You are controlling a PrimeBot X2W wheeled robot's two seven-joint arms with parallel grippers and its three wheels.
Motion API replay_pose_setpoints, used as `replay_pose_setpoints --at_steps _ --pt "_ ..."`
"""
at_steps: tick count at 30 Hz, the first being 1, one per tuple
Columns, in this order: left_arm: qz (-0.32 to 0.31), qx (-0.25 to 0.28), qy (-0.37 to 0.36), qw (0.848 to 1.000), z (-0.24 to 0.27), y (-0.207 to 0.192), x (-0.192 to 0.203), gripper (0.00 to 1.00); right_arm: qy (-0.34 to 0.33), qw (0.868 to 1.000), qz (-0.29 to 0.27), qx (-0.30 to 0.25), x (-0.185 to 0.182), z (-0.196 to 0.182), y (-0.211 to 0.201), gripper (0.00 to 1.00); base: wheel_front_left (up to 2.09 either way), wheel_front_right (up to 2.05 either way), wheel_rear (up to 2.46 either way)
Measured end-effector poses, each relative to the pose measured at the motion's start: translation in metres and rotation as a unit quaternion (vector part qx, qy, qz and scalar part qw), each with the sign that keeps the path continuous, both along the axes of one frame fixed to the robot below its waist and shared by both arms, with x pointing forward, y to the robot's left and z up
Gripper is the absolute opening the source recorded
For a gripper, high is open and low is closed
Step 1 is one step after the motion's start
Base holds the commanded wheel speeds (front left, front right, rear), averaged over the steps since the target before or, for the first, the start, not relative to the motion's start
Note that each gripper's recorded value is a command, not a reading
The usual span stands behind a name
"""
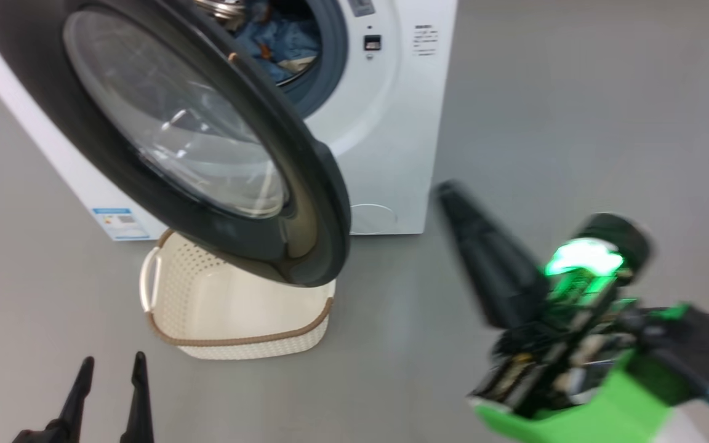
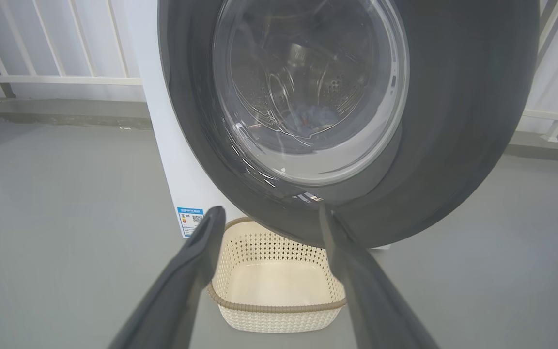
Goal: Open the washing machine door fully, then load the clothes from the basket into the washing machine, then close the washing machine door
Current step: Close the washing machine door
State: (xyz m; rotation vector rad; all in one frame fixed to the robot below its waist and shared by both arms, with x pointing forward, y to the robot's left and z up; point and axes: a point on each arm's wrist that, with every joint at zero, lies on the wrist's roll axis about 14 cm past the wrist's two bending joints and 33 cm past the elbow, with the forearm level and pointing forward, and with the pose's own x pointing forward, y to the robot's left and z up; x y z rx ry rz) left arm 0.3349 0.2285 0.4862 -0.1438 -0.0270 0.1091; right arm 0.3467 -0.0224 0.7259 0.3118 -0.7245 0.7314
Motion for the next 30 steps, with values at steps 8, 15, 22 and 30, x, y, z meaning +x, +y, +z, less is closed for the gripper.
replay_pose_setpoints --at_steps 8,15,22,30 --pt "0.006 -0.007 -0.007 1.000 0.004 0.001 -0.004 1.00 0.068 0.984 0.147 -0.075 -0.013 -0.044 0.086 0.00 0.00 0.00 0.00" --pt "0.018 -0.008 -0.016 1.000 0.011 0.006 -0.001 1.00 0.147 0.955 0.214 -0.143 -0.013 -0.111 0.130 0.00 0.00 0.00 0.00" --pt "0.034 -0.006 -0.004 0.999 0.005 0.017 0.005 1.00 0.223 0.935 0.209 -0.178 0.016 -0.180 0.135 0.00 0.00 0.00 0.00" --pt "0.037 -0.011 0.006 0.999 -0.002 0.018 0.017 1.00 0.256 0.934 0.173 -0.181 0.054 -0.211 0.125 0.00 0.00 0.00 0.00"
